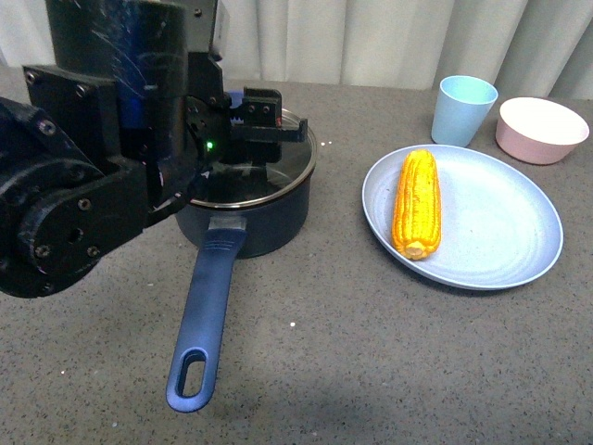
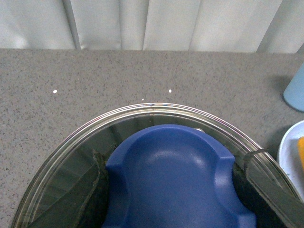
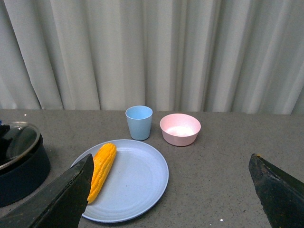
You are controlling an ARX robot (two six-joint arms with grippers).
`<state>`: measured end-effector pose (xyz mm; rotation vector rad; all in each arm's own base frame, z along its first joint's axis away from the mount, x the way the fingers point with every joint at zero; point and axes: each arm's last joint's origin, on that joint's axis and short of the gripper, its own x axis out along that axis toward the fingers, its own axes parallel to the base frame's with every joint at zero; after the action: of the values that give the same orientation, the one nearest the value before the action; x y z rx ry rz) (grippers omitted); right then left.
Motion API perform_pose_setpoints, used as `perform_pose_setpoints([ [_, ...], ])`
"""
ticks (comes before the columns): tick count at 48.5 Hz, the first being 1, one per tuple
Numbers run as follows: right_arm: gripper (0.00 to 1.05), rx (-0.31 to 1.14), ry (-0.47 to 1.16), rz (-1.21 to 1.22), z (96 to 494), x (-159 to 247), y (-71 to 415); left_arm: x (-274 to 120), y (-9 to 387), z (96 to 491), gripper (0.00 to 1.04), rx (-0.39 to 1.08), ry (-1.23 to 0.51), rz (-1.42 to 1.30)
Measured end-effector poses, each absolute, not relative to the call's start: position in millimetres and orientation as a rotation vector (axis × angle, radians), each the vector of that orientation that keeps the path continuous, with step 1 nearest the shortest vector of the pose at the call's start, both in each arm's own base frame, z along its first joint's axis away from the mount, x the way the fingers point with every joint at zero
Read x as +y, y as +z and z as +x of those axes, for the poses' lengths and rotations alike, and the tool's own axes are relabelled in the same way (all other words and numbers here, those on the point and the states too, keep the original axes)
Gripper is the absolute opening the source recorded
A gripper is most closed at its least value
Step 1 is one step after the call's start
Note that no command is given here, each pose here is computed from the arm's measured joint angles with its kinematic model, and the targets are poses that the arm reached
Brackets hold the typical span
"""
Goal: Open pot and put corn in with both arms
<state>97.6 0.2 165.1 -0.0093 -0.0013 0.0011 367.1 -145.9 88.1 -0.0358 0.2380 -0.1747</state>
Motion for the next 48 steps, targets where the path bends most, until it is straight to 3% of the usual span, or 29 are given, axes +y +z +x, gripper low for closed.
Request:
perform_pose_setpoints([
  [8, 0.96, -0.001, 0.001, -0.009, 97.6, 0.2, 165.1, -117.2, 130.4, 375.3, 0.57, 0.168, -0.143, -0.091],
  [15, 0.96, -0.001, 0.001, -0.009, 97.6, 0.2, 165.1, -84.5, 135.7, 385.9, 0.57, 0.144, -0.094, -0.106],
  [30, 0.96, -0.001, 0.001, -0.009, 97.6, 0.2, 165.1, -11.5, 69.0, 394.8, 0.57, 0.298, 0.084, -0.160],
  [48, 0.96, -0.001, 0.001, -0.009, 97.6, 0.2, 165.1, 10.8, 20.2, 389.5, 0.57, 0.396, 0.150, -0.141],
])
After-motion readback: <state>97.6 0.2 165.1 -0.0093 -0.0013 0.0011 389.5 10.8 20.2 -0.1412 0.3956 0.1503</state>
